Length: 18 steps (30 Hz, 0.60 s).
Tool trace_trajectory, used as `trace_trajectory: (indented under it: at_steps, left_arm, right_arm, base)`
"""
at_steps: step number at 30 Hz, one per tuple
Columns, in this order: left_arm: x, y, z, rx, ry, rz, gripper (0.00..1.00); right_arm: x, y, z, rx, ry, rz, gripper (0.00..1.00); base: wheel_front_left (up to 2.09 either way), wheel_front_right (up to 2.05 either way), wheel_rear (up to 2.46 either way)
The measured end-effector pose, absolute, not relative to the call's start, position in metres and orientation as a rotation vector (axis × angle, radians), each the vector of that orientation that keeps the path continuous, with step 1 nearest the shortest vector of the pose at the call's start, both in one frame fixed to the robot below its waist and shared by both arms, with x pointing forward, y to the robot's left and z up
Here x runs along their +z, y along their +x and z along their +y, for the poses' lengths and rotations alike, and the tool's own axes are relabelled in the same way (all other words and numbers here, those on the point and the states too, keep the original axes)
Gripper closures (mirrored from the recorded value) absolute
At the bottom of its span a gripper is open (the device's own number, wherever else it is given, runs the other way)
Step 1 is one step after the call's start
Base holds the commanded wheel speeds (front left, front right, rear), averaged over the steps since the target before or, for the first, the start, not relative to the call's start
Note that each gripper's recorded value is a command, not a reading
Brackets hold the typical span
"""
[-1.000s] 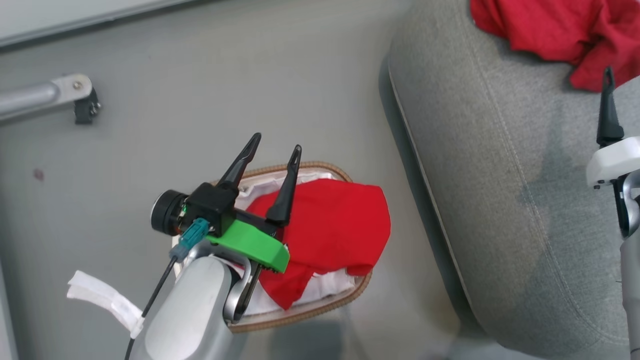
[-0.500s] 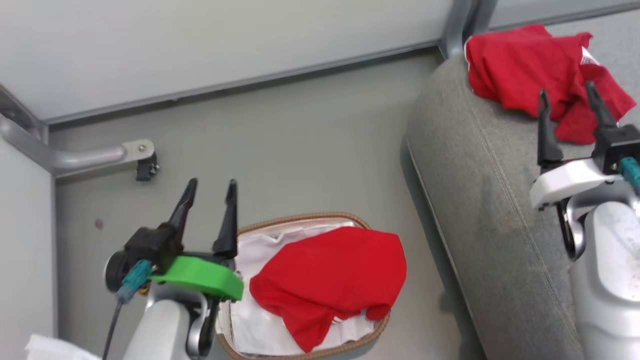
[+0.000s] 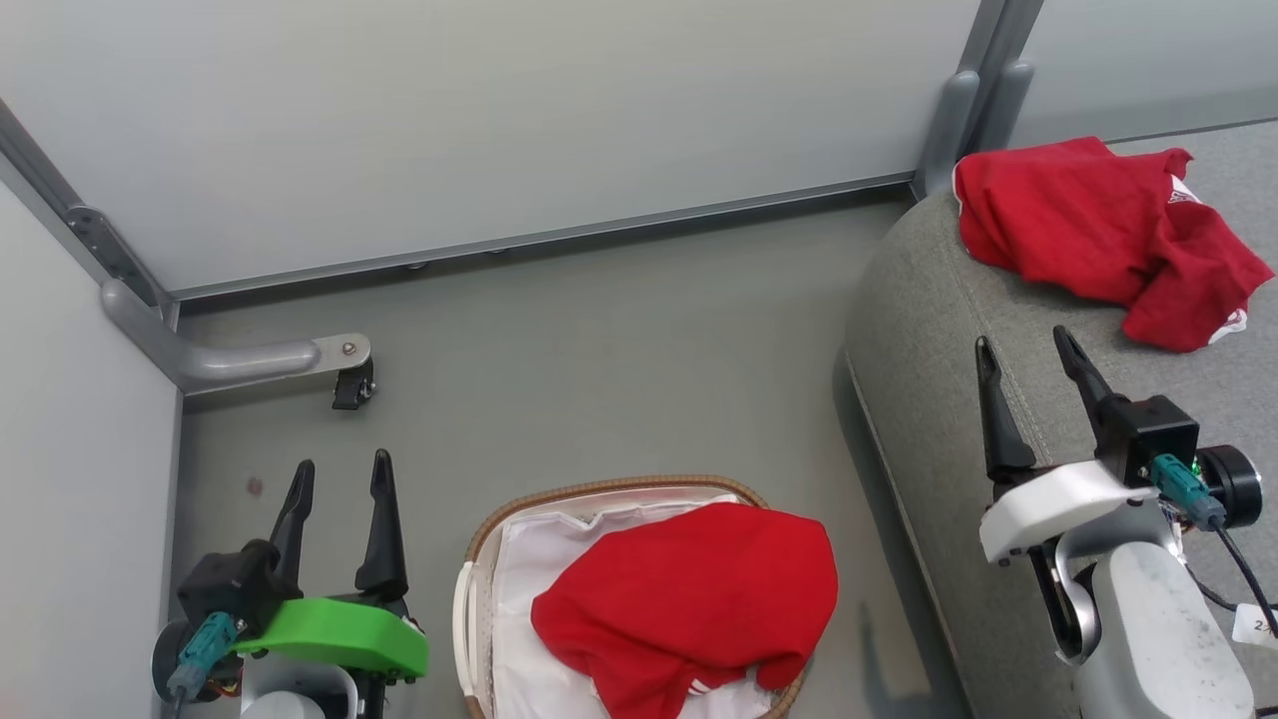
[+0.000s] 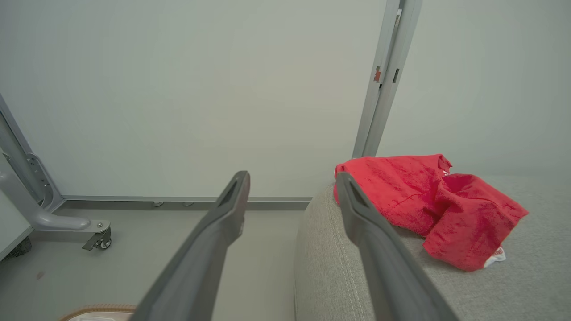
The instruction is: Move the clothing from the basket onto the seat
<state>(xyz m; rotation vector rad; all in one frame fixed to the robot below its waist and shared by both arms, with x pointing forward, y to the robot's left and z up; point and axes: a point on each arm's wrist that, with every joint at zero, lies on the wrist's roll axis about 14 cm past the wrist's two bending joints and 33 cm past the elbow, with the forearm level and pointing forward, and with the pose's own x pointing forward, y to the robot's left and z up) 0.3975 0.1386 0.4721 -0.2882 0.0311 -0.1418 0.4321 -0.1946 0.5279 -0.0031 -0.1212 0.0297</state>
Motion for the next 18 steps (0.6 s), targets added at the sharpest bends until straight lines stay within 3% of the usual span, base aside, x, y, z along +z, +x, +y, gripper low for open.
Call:
trace_trajectory:
  at_steps: [18]
  left_arm:
    - [0.466,0.382,0.140,-0.127,-0.321,0.053,0.00]
  right_arm:
    - [0.510,0.412,-0.179,0.065,0.063,-0.077,0.00]
  base:
    - [0.00,0.00,0.00]
